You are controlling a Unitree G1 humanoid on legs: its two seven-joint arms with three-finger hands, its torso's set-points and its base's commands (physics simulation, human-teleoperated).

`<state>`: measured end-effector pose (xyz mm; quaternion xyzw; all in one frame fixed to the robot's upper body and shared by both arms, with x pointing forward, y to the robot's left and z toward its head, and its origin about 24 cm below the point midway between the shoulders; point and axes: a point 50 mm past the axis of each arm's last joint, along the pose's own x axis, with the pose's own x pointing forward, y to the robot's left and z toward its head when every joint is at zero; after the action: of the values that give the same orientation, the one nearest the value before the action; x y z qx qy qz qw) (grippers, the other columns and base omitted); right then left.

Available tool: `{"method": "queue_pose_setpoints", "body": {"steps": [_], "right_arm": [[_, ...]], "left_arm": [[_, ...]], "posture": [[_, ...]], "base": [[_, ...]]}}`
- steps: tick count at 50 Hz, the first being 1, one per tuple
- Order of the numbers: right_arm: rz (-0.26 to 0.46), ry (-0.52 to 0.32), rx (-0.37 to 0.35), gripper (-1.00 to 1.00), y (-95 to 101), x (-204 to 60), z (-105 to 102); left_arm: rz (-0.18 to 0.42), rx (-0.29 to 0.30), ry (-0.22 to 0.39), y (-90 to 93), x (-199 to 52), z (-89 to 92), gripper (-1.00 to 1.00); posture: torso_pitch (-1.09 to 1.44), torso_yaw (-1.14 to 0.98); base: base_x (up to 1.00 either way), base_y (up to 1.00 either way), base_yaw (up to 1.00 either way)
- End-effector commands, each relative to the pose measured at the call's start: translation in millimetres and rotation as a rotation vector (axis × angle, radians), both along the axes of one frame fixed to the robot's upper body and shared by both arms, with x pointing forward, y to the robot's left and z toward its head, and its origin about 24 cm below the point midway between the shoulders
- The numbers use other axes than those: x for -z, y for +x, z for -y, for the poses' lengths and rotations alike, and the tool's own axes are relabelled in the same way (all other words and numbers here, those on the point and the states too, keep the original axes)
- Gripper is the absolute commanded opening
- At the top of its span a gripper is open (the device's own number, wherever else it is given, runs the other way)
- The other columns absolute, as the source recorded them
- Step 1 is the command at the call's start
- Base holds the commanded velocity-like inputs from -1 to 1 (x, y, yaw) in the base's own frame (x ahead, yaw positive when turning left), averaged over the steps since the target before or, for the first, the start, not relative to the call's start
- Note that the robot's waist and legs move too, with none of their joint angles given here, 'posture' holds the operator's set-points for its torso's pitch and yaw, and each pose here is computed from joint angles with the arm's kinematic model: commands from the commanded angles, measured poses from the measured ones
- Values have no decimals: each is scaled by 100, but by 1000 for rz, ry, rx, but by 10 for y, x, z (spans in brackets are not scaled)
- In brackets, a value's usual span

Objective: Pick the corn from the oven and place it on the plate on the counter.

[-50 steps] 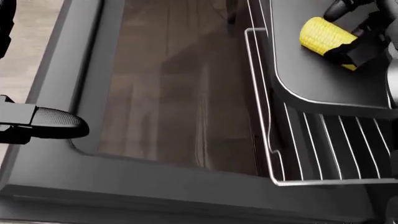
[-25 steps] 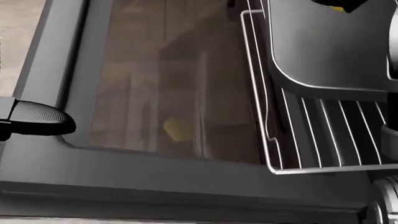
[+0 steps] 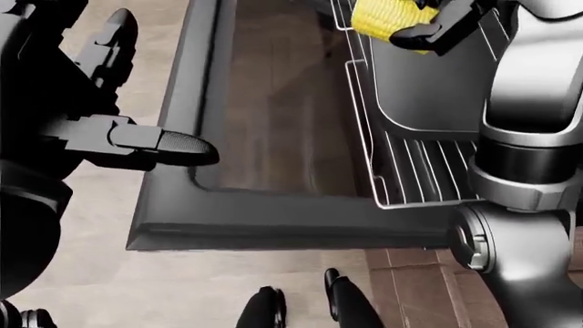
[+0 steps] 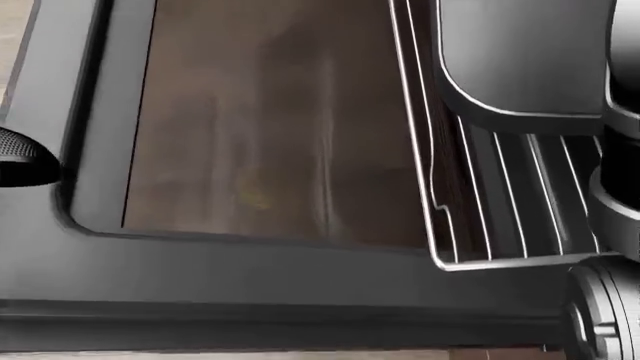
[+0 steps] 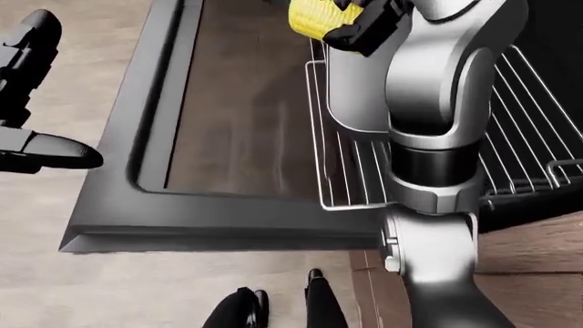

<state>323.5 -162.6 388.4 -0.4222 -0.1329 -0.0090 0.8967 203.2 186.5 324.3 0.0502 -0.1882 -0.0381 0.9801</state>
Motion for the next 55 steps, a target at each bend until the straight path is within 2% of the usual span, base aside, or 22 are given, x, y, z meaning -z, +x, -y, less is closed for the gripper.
{"method": "queue_pose_setpoints", "body": {"steps": [1, 13, 33, 50, 55], "right_arm": [[115, -17, -11, -100, -195, -243, -40], [133, -29, -34, -100, -332, -322, -97], [126, -18, -57, -100, -357, -264, -174], [118, 29, -104, -100, -323, -175, -247], [104, 66, -152, -100, -307, -84, -307]], "left_arm": [[91, -15, -29, -98, -141, -44, 100], [107, -21, -36, -163, -234, -81, 100], [98, -34, -44, -161, -187, -147, 100], [86, -35, -45, -138, -121, -144, 100], [81, -30, -42, -123, -98, -130, 100]], "posture": [[49, 0], [48, 0], [48, 0], [48, 0], [48, 0]], "base": [[-95, 18, 0], [-97, 21, 0], [-96, 29, 0], [-4, 86, 0], [0, 90, 0]]}}
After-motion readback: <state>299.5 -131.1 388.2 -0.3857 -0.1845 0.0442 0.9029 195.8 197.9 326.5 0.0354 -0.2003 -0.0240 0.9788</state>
